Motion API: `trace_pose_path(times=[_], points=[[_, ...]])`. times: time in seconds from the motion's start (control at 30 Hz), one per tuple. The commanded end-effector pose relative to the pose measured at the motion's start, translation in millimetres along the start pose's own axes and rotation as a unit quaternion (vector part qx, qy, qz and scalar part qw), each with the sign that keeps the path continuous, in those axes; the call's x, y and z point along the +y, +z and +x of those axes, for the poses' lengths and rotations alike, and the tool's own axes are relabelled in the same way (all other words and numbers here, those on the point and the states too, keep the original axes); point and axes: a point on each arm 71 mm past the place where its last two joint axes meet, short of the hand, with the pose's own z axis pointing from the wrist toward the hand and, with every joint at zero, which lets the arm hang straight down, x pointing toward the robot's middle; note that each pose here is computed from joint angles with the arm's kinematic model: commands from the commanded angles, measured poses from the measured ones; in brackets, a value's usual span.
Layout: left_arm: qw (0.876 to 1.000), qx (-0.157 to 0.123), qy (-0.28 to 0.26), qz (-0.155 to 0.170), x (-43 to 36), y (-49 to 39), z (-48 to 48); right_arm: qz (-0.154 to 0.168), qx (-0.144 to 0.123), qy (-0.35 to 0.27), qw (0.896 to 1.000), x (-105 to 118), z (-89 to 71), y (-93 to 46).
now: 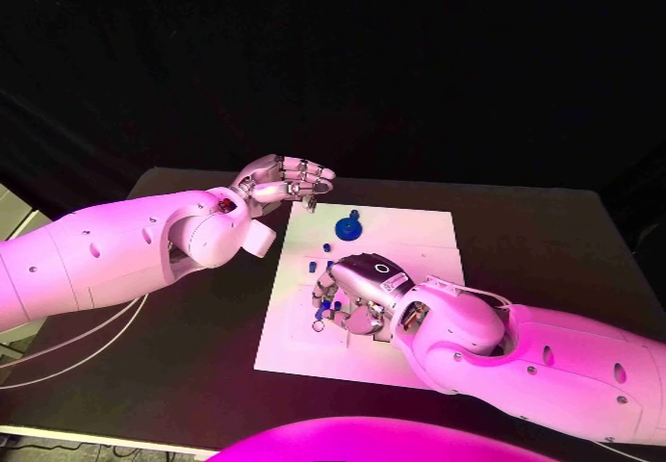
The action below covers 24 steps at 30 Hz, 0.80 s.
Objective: Assemble the parts on the task board
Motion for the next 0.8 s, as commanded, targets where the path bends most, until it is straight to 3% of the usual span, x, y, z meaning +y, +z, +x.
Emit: trace_pose_path(times=[0.03,0.8], points=[[1.000,0.007,-0.001,0.008,-2.1,0.6,2.7,-0.012,0.002,-0.001,1.000,1,5.3,2.6],[1.000,0.010,-0.002,0.005,-1.8,0.3,2.9,0.000,0.024,0.002,1.000,-6,25.3,8.5]])
